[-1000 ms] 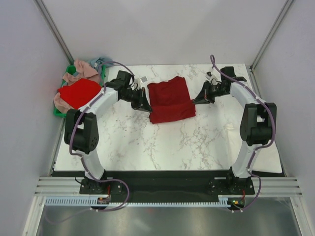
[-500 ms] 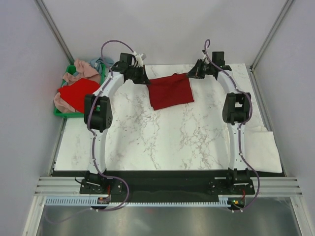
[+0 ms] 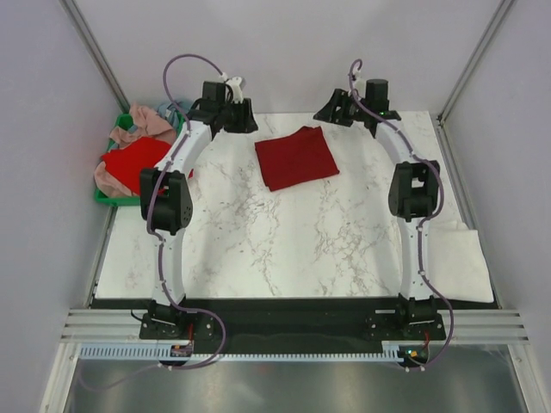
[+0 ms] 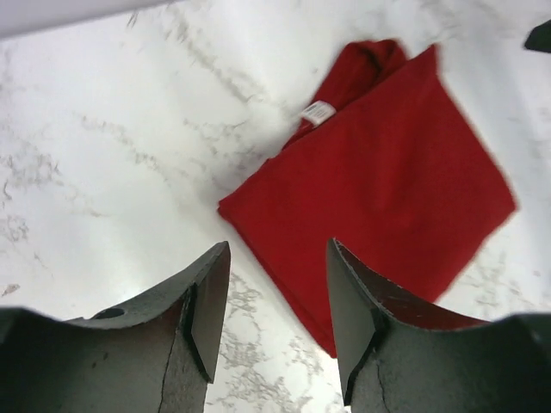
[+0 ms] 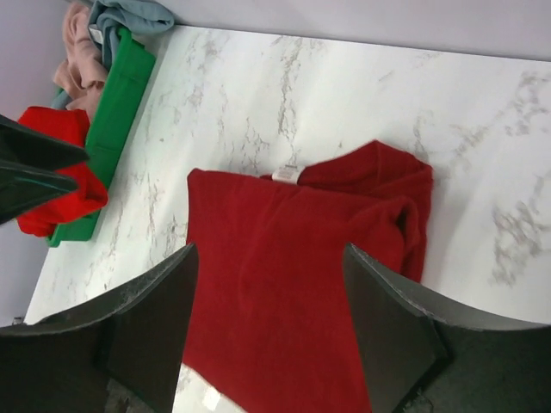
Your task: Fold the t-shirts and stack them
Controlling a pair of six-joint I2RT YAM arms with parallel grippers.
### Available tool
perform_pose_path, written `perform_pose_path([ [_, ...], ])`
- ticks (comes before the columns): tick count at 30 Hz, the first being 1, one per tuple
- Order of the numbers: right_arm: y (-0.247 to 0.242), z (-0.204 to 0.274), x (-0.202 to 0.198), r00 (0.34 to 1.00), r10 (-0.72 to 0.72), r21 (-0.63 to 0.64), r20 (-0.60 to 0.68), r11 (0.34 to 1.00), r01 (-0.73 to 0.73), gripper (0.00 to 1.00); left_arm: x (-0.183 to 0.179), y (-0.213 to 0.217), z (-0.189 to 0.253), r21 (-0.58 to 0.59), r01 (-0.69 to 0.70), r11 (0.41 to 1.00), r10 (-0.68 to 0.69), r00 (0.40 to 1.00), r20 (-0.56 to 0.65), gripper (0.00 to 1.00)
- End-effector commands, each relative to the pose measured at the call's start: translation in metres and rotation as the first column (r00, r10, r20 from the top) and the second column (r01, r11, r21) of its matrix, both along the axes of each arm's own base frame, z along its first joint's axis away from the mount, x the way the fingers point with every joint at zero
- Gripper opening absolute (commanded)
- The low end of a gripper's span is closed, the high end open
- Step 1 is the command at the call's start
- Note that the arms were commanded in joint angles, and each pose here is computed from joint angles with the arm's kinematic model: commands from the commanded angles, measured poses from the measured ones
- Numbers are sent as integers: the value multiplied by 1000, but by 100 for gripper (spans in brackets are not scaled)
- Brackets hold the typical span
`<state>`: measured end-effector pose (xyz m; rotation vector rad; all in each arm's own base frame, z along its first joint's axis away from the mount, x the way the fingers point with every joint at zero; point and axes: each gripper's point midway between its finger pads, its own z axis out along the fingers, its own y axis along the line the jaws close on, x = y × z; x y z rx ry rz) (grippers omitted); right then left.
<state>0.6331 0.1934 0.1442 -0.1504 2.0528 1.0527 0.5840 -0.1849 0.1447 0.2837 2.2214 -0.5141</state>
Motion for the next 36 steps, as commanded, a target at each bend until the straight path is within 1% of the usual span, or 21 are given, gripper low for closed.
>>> perform_pose_path([
  [1,-36,30,-15,998,-33,-110,51,993,39,76,-17,-18,61,-72,117,991,-109,989,102,55],
  [2,-37,6,-29,1000,-21,-134,-19,991,18,76,-33,-34,58,-150,200,968,-193,979,57,53],
  [4,-40,-7,-42,999,18,-183,-37,983,-24,76,-56,-49,48,-247,271,930,-281,960,-7,51],
  [5,-42,-20,-52,996,29,-198,-84,979,-45,76,-70,-62,50,-348,310,885,-344,938,-38,51],
  [6,-44,-27,-56,994,35,-210,-100,976,-56,76,-77,-68,47,-397,322,860,-375,925,-60,52],
  [7,-47,-37,-58,992,42,-221,-116,973,-67,76,-88,-71,33,-444,318,838,-401,910,-105,52],
  [8,-47,-43,-61,990,51,-216,-133,973,-79,76,-98,-77,31,-509,312,802,-434,890,-139,54],
  [9,-49,-52,-62,986,57,-198,-154,976,-88,77,-103,-80,20,-532,305,790,-446,881,-156,55],
  [10,-50,-55,-62,984,52,-180,-173,980,-83,77,-106,-82,13,-545,302,782,-457,873,-172,55],
  [11,-50,-55,-60,983,51,-164,-179,983,-81,77,-112,-87,6,-531,334,779,-481,861,-165,55],
  [12,-47,-59,-61,978,80,-127,-192,986,-105,77,-119,-89,-4,-526,335,782,-495,846,-197,55],
  [13,-47,-61,-61,977,87,-110,-195,988,-110,79,-120,-90,-6,-533,346,772,-511,836,-198,55],
  [14,-46,-61,-60,977,103,-100,-186,987,-123,80,-123,-92,-19,-556,326,764,-520,821,-233,55],
  [16,-43,-76,-61,970,120,-79,-212,987,-140,80,-122,-95,-24,-570,322,756,-528,814,-240,54],
  [17,-42,-81,-59,968,113,-67,-225,989,-131,80,-122,-96,-35,-573,312,758,-528,809,-258,54],
  [18,-41,-94,-61,961,110,-53,-255,990,-128,80,-121,-96,-36,-573,313,757,-529,808,-258,54],
  [20,-38,-102,-60,957,117,-20,-267,992,-127,80,-122,-97,-43,-580,300,758,-530,801,-278,54],
  [24,-26,-122,-64,933,139,52,-331,990,-129,80,-129,-94,-64,-586,250,771,-516,785,-343,54],
  [28,-23,-153,-75,903,135,73,-409,991,-115,78,-126,-90,-82,-559,217,801,-481,788,-385,54],
  [31,-14,-169,-85,877,141,84,-459,990,-115,78,-120,-89,-86,-547,214,809,-470,795,-383,54],
  [36,-4,-188,-95,853,138,77,-503,990,-115,74,-119,-89,-91,-542,202,816,-460,795,-396,54],
])
